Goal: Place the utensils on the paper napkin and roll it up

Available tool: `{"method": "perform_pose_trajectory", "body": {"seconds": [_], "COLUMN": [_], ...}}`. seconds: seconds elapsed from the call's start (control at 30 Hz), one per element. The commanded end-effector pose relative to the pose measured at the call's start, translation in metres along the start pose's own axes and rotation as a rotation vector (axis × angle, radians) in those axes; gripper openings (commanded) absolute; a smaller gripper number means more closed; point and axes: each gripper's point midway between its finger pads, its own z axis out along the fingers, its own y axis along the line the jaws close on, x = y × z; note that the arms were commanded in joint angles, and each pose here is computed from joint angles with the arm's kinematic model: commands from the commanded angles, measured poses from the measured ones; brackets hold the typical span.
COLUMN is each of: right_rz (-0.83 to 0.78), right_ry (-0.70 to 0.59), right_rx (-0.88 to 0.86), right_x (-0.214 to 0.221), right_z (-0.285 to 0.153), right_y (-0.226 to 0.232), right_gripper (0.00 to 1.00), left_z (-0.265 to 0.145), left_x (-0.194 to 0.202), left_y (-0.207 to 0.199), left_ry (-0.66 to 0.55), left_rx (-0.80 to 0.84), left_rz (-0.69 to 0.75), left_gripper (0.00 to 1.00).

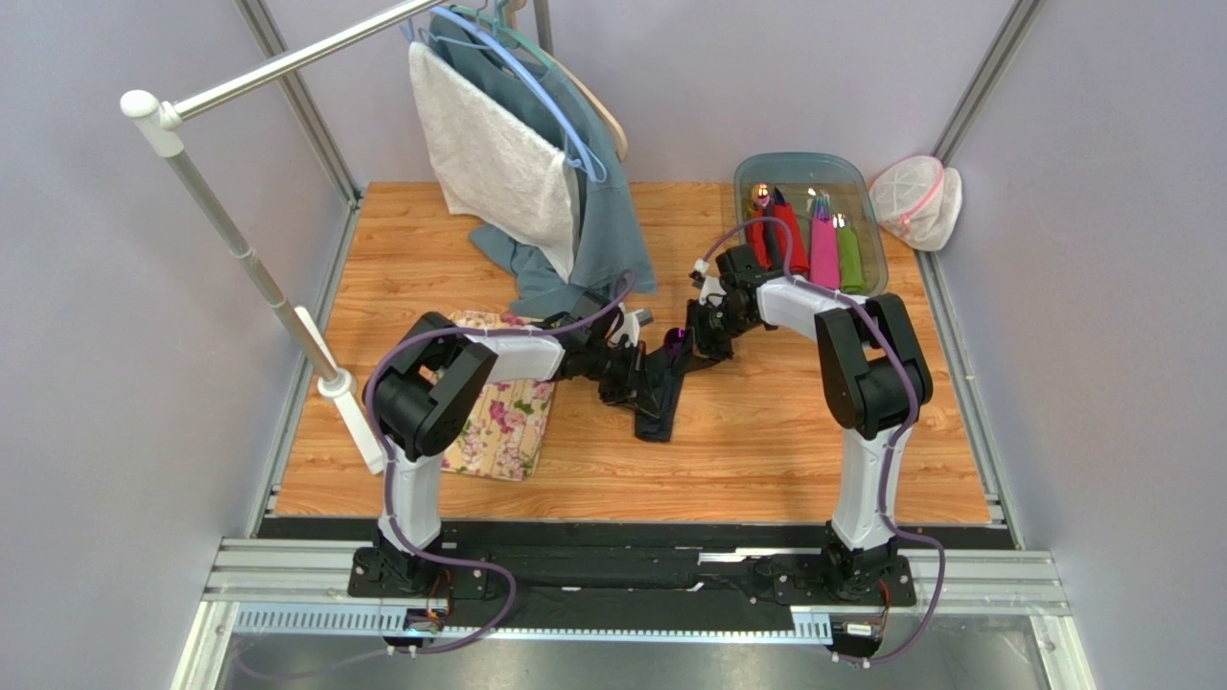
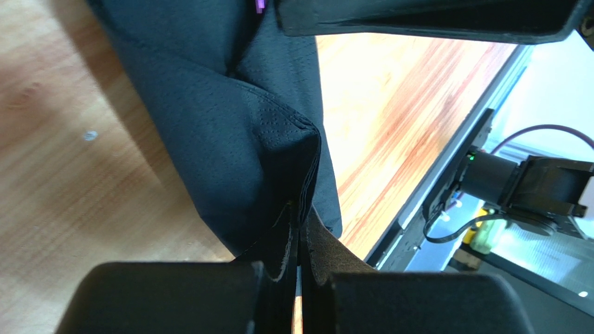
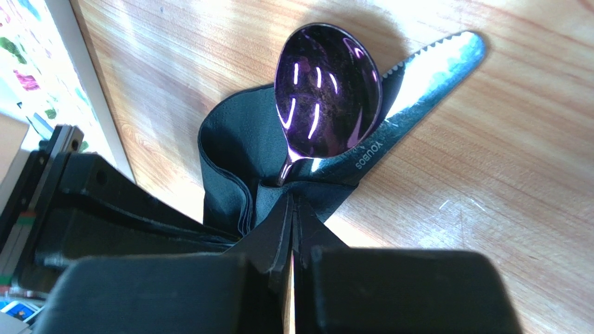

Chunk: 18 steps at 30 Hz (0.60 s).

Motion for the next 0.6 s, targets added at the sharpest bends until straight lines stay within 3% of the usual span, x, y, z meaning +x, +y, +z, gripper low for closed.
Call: {"method": "perform_pose_trajectory", "body": {"seconds": [0.0, 0.57], "right_rz": [0.000, 0.006], "right_ry": [0.024, 0.023], "right_rx": [0.158, 0.206], "right_x": [0.014, 0.014], "right_z": [0.021, 0.021], "right_y": [-0.037, -0.043], "right_gripper": [0.00, 0.00], "left_z": [-0.008, 0.011], "left_x": [-0.014, -0.015], "left_y": [-0.032, -0.075], "left_ry": [-0.050, -0.059], "left_rx": [0.016, 0.144], "left_rz": [0.115, 0.171], "left_gripper": [0.00, 0.00]}}
